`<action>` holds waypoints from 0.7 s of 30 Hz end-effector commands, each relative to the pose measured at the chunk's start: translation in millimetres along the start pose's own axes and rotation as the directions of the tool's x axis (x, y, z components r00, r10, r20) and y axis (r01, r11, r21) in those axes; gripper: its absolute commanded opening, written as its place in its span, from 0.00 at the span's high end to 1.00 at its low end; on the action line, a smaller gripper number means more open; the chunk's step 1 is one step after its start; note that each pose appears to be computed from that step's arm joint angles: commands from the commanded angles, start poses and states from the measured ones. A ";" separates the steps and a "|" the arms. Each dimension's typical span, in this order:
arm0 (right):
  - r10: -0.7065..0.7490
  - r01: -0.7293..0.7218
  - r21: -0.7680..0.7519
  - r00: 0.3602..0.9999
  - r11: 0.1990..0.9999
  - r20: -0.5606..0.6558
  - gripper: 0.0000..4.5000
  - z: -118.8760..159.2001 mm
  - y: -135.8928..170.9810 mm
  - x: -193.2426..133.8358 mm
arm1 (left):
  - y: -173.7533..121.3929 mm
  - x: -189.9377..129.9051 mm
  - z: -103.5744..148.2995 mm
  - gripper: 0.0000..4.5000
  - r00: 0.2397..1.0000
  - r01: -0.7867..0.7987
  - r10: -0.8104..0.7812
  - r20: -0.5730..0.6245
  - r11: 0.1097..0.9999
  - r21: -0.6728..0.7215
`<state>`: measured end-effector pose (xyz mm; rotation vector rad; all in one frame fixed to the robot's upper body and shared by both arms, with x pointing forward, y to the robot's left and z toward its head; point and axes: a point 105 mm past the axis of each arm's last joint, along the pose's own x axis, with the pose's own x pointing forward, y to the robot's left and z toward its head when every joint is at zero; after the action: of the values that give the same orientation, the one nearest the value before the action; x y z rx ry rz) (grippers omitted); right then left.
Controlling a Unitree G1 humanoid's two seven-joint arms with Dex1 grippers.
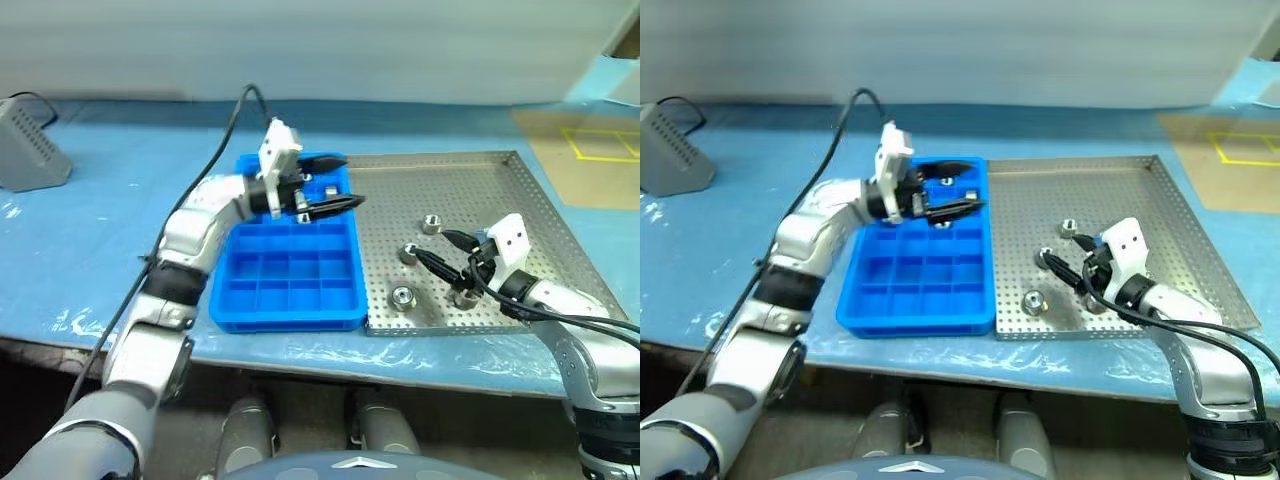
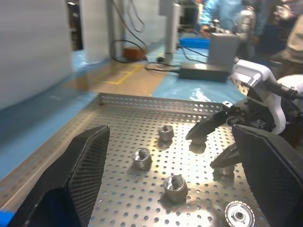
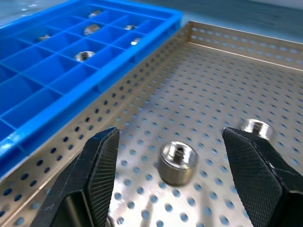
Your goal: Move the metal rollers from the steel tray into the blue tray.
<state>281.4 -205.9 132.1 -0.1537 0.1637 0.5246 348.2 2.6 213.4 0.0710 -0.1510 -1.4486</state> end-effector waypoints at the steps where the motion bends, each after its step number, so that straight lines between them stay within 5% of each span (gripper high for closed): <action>1: -0.046 0.047 -0.016 0.997 0.999 0.060 0.20 16.7 1.8 -18.4 | -8.1 16.6 2.3 0.03 0.991 0.130 -0.130 -0.015 0.991 0.035; 13: -0.199 0.197 0.037 0.979 0.980 0.046 0.20 7.8 12.0 -51.5 | -38.9 16.2 -19.9 0.03 0.871 0.469 -0.464 -0.162 0.883 -0.005; 21: -0.225 0.224 0.034 0.974 0.974 0.038 0.20 5.2 9.4 -50.3 | -36.3 56.9 -49.5 0.03 0.844 0.430 -0.377 -0.382 0.901 0.062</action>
<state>234.7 -224.2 134.6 -0.1016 0.1573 0.2964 325.4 -51.5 154.1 0.4356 0.1155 -1.8280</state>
